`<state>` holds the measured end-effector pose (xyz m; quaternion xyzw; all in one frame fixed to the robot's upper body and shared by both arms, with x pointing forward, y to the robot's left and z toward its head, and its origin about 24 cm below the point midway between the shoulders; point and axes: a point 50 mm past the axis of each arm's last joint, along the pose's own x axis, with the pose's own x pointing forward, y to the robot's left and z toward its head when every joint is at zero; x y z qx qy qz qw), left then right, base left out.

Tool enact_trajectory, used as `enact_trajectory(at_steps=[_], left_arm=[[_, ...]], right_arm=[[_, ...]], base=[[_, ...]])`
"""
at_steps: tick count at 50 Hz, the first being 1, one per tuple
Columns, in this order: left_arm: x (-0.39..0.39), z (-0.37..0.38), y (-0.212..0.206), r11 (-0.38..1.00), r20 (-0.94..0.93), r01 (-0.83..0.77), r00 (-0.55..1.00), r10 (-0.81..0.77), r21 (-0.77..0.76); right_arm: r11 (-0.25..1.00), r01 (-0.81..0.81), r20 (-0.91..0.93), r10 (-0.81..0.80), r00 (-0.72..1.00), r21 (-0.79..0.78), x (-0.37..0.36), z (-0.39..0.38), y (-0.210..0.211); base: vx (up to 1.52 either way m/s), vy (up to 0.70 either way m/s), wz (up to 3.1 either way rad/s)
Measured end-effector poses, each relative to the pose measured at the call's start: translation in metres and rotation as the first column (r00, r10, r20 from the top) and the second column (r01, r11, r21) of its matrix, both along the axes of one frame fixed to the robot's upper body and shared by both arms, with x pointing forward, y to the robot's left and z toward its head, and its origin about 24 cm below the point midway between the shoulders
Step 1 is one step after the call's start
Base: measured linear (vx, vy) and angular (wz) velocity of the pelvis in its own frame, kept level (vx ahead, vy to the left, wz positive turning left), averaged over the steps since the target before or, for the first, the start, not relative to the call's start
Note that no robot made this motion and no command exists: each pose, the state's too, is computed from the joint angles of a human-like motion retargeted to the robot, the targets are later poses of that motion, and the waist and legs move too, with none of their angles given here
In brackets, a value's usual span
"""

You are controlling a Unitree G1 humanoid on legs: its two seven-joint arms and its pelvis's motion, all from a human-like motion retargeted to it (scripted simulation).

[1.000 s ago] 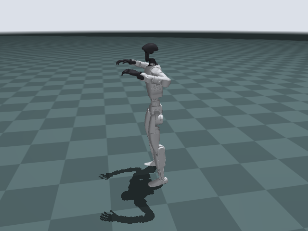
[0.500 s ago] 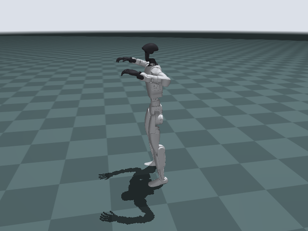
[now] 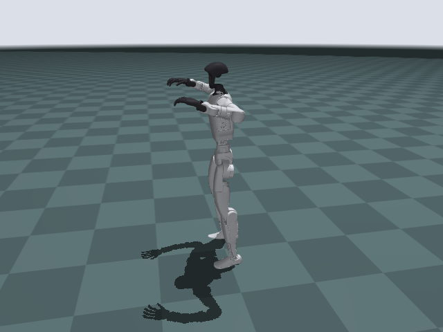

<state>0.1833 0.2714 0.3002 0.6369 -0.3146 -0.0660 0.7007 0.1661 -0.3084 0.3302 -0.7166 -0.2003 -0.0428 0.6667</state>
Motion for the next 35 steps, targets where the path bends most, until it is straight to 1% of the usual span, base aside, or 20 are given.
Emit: enact_trajectory(at_steps=[3,6,10,12,15,16,18,20,21,23,25,27,30,32,35], left_arm=[[0.0,0.001,-0.002,1.0,0.004,0.016,1.0,-0.016,-0.012],[0.001,-0.003,-0.003,0.997,0.0,0.041,0.999,-0.041,-0.06],[0.005,-0.021,0.001,0.982,-0.03,0.054,0.998,-0.061,-0.183],[0.01,-0.038,0.008,0.963,-0.065,0.029,0.997,-0.048,-0.268],[0.024,-0.077,0.023,0.91,-0.153,-0.065,0.988,0.002,-0.409],[0.029,-0.096,0.03,0.881,-0.197,-0.12,0.98,0.031,-0.458],[0.039,-0.141,0.042,0.8,-0.309,-0.253,0.947,0.089,-0.544],[0.044,-0.195,0.051,0.681,-0.459,-0.425,0.876,0.146,-0.596],[0.044,-0.224,0.055,0.607,-0.545,-0.524,0.821,0.172,-0.598],[0.038,-0.283,0.057,0.451,-0.708,-0.703,0.678,0.195,-0.549],[0.023,-0.334,0.052,0.299,-0.839,-0.843,0.511,0.189,-0.446],[0.003,-0.374,0.043,0.163,-0.92,-0.929,0.357,0.163,-0.332],[-0.031,-0.411,0.026,-0.004,-0.975,-0.981,0.194,0.106,-0.195],[-0.049,-0.425,0.015,-0.095,-0.986,-0.983,0.152,0.07,-0.158],[-0.07,-0.436,0.0,-0.193,-0.99,-0.971,0.141,0.023,-0.143]], right_arm=[[1.0,-0.016,0.023,0.016,1.0,0.019,-0.001,0.002,0.001],[0.995,-0.051,0.047,0.048,0.998,0.084,-0.002,-0.001,0.001],[0.962,-0.118,0.049,0.109,0.993,0.246,0.003,-0.021,0.001],[0.926,-0.136,0.025,0.137,0.99,0.351,0.008,-0.04,-0.001],[0.864,-0.111,-0.049,0.155,0.987,0.492,0.024,-0.083,-0.005],[0.846,-0.078,-0.087,0.144,0.986,0.528,0.03,-0.102,-0.007],[0.802,0.013,-0.178,0.117,0.977,0.597,0.042,-0.145,-0.011],[0.725,0.154,-0.307,0.082,0.948,0.671,0.053,-0.199,-0.013],[0.668,0.248,-0.386,0.064,0.92,0.702,0.056,-0.229,-0.014],[0.544,0.437,-0.548,0.05,0.835,0.716,0.057,-0.291,-0.009],[0.42,0.612,-0.69,0.05,0.722,0.67,0.049,-0.346,0.0],[0.314,0.747,-0.796,0.049,0.604,0.586,0.032,-0.39,0.01],[0.182,0.878,-0.895,0.04,0.444,0.443,-0.001,-0.434,0.022],[0.105,0.922,-0.928,0.026,0.372,0.372,-0.02,-0.451,0.029],[0.005,0.953,-0.953,0.011,0.303,0.303,-0.044,-0.467,0.037]], base=[[0.0,0.0,0.0],[0.0,0.0,0.0],[0.0,0.0,0.0],[0.0,0.0,0.0],[0.0,0.0,0.0],[0.0,0.0,0.0],[0.0,0.0,0.0],[0.0,0.0,0.0],[0.0,0.0,0.0],[0.0,0.0,0.0],[0.0,0.0,0.0],[0.0,0.0,0.0],[0.0,0.0,0.0],[0.0,0.0,0.0],[0.0,0.0,0.0]])
